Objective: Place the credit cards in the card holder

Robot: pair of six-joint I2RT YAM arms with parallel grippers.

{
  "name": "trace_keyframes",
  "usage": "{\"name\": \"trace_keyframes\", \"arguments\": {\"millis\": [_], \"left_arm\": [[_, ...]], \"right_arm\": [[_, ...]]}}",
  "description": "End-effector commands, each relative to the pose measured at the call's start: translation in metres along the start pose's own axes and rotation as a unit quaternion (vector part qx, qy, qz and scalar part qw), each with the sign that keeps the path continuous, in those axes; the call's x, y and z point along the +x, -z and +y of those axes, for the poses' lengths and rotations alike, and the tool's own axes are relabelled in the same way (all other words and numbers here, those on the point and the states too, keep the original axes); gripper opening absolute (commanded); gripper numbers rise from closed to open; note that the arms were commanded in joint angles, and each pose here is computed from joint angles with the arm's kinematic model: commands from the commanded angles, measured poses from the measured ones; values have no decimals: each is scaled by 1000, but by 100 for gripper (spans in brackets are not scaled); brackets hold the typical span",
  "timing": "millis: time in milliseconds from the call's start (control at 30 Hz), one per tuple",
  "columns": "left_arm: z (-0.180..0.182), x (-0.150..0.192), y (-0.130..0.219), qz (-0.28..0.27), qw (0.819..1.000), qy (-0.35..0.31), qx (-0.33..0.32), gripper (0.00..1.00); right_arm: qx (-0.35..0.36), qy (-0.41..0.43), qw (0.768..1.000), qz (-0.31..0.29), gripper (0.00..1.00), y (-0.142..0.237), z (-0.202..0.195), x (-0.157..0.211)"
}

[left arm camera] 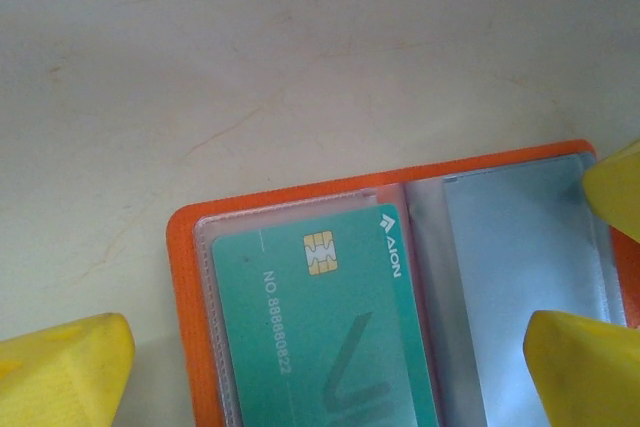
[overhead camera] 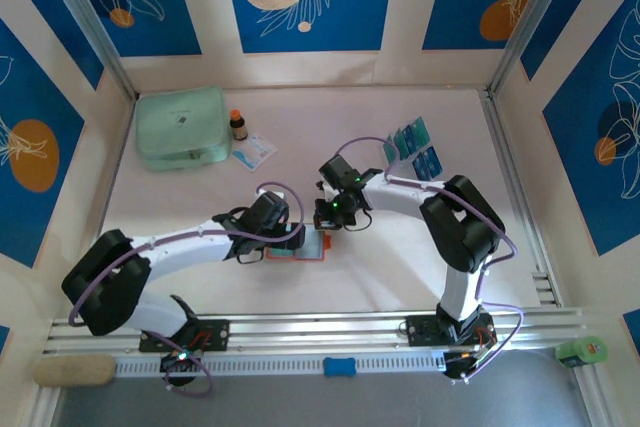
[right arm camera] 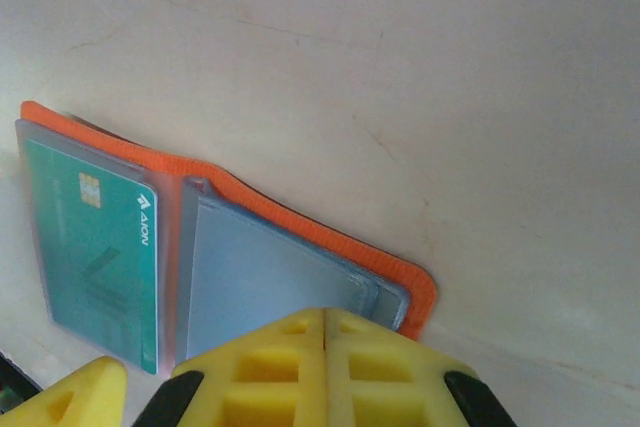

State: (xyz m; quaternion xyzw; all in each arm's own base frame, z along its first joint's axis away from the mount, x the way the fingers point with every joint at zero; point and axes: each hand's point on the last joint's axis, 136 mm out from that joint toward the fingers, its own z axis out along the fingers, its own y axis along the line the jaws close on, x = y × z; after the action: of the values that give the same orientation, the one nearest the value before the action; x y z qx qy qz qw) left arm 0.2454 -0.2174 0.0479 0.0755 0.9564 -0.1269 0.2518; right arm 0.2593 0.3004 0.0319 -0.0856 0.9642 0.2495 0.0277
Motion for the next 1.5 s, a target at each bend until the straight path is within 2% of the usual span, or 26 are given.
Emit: {"name": "trace_keyframes", "arguments": {"millis": [0,267,733,1000,1200,1467], "left_arm": [[-4,-4,-1,-7,1000,-4,-1,100],[-1,1,-6,0,1000,-9,-5,100],[6,14,-17,15,1000,-14,-18,100],[8,20,-22,18,1000,-7,-13,86],[7,21,-23,16,1000,-2,-8,83],[7,21,-21,12,1000,0,-6,82]], "right_arm": [[-10,8,1000,14,5,-5,7,1],[-29,-5,999,33,4,-20,10,6],[-45,-17,998,33,3,-20,14,5],[-49,-16,999,18,3,-7,18,2],[-50,-27,998,3,10,2,18,5],[-48,-36,998,17,15,-12,19,12]]}}
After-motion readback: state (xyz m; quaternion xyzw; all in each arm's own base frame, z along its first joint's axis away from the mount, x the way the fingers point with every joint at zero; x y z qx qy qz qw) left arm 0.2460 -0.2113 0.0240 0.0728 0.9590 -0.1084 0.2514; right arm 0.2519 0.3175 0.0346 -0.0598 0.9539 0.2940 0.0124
